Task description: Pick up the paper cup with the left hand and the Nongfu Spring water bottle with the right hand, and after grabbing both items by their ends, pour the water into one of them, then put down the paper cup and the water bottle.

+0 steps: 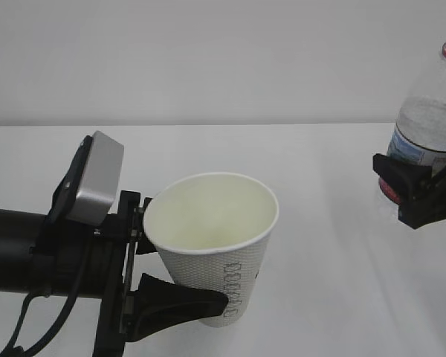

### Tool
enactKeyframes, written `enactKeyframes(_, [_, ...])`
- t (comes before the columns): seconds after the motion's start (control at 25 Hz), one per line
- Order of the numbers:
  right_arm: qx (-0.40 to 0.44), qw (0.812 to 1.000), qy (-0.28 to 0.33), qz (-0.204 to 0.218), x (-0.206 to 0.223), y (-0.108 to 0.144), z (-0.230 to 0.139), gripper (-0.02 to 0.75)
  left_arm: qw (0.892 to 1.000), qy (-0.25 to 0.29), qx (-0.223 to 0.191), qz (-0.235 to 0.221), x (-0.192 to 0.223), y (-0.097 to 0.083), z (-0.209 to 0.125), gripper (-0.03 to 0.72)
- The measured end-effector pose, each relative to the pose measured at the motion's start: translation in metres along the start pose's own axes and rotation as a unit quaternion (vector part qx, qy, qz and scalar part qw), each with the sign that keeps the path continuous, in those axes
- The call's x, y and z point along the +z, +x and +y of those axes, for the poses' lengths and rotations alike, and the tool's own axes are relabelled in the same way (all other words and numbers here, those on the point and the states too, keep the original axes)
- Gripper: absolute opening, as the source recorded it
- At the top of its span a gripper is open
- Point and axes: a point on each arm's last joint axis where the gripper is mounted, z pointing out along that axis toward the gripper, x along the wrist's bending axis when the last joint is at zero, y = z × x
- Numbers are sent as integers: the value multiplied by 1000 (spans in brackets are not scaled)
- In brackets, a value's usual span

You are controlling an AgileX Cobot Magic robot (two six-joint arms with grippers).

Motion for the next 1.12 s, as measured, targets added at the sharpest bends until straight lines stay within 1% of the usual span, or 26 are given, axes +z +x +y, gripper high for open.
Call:
enactKeyframes(0.12, [-15, 1000, -13, -9, -4, -3, 13, 494, 1000, 0, 0, 0, 0, 0, 0, 518])
enactKeyframes(0.24, [-31, 999, -14, -9, -10, -3, 21, 494, 1000, 0, 0, 0, 0, 0, 0, 518])
enactKeyframes(0.4, [-44, 999, -13, -6, -13, -2, 25, 494, 1000, 0, 0, 0, 0, 0, 0, 518])
enactKeyframes(0.76, [-62, 998, 11, -7, -20, -2, 26, 494, 1000, 8, 9, -11, 0, -2, -1, 517])
enactKeyframes(1.12, [-73, 997, 7, 4, -27, 0, 35, 494, 1000, 6, 7, -8, 0, -2, -1, 517])
